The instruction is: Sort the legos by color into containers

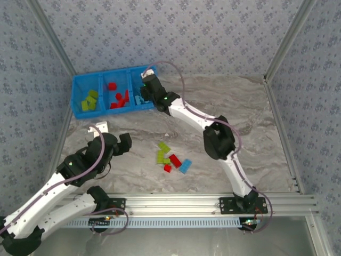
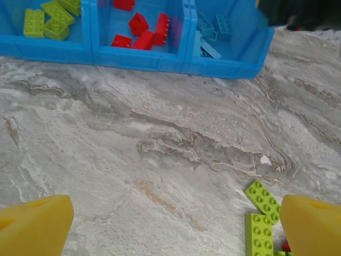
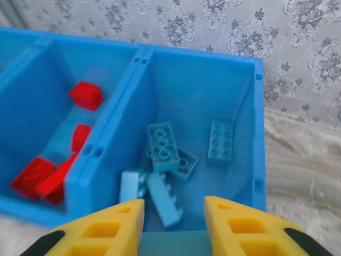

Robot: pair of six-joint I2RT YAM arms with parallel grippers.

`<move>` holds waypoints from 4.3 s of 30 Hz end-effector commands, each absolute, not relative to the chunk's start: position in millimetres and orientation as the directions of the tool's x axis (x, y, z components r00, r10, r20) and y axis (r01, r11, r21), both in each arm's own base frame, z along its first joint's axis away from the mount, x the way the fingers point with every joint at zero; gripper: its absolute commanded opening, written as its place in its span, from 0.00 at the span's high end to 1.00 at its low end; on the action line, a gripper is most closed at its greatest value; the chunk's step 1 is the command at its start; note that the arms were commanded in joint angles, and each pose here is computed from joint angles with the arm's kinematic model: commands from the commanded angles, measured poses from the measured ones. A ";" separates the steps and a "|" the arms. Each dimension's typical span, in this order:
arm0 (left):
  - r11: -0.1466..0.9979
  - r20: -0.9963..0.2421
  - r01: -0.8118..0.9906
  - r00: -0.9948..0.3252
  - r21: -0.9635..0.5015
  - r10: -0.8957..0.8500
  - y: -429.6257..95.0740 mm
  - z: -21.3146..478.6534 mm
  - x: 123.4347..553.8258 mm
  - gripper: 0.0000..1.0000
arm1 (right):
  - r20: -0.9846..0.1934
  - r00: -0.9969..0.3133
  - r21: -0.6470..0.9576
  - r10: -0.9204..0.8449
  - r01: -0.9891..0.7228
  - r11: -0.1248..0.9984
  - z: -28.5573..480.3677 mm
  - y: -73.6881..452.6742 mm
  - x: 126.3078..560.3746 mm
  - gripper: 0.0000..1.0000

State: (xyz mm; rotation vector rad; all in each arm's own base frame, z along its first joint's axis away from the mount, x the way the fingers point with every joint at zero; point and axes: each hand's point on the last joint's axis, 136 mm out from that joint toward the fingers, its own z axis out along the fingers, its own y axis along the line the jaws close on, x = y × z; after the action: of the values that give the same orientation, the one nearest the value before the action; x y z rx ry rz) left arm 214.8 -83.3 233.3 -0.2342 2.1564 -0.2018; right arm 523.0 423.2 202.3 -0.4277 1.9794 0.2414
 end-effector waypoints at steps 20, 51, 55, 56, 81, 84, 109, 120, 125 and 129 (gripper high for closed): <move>0.943 -0.645 0.017 -0.733 -0.333 -0.215 -146.6 194.6 216.7 0.01 | -0.857 -0.429 0.002 -0.285 -0.557 0.830 274.1 395.2 452.5 0.40; 0.980 -0.406 0.030 -0.912 -0.196 -0.053 -252.1 36.3 227.8 0.38 | -0.677 -0.734 0.226 -0.060 -0.285 0.932 202.8 189.7 236.1 0.19; 0.984 -0.394 0.025 -0.918 -0.179 -0.049 -247.8 28.4 228.6 0.52 | -0.671 -0.739 0.233 -0.060 -0.287 0.929 202.3 193.5 235.8 0.19; 0.984 -0.390 0.024 -0.920 -0.175 -0.047 -246.6 26.7 228.0 0.55 | -0.669 -0.741 0.236 -0.061 -0.290 0.928 202.7 194.8 235.7 0.19; 0.990 -0.335 0.038 -0.942 -0.133 -0.009 -245.0 4.9 233.1 0.68 | -0.644 -0.755 0.253 -0.121 -0.360 0.898 201.6 217.7 226.0 0.18; 0.984 -0.366 0.039 -0.930 -0.171 -0.027 -246.5 24.3 235.0 0.80 | -0.643 -0.756 0.260 -0.118 -0.361 0.896 202.9 219.1 225.4 0.18; 0.744 -0.673 -0.594 -0.417 -0.308 -0.611 96.6 195.7 510.1 0.74 | -0.651 -0.709 0.280 -0.272 -0.557 0.782 192.0 284.9 204.9 0.14; 0.744 -0.632 -0.525 -0.423 -0.413 -0.649 81.9 240.0 513.2 0.43 | -0.620 -0.752 0.264 -0.224 -0.469 0.843 174.1 270.1 222.1 0.12; 0.810 -0.636 -0.365 -0.503 -0.458 -0.586 5.0 268.5 449.0 0.44 | -0.590 -0.766 0.217 -0.255 -0.455 0.864 156.3 269.5 229.8 0.12; 0.892 -0.679 -0.199 -0.588 -0.405 -0.440 -61.7 265.4 385.0 0.44 | -0.559 -0.771 0.173 -0.305 -0.468 0.867 137.2 282.7 241.3 0.12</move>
State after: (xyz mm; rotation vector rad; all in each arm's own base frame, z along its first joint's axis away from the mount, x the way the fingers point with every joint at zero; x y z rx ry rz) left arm 421.7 -26.6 262.0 -0.6065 2.1724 -0.3235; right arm 228.2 275.7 138.5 -0.5516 2.5109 0.4610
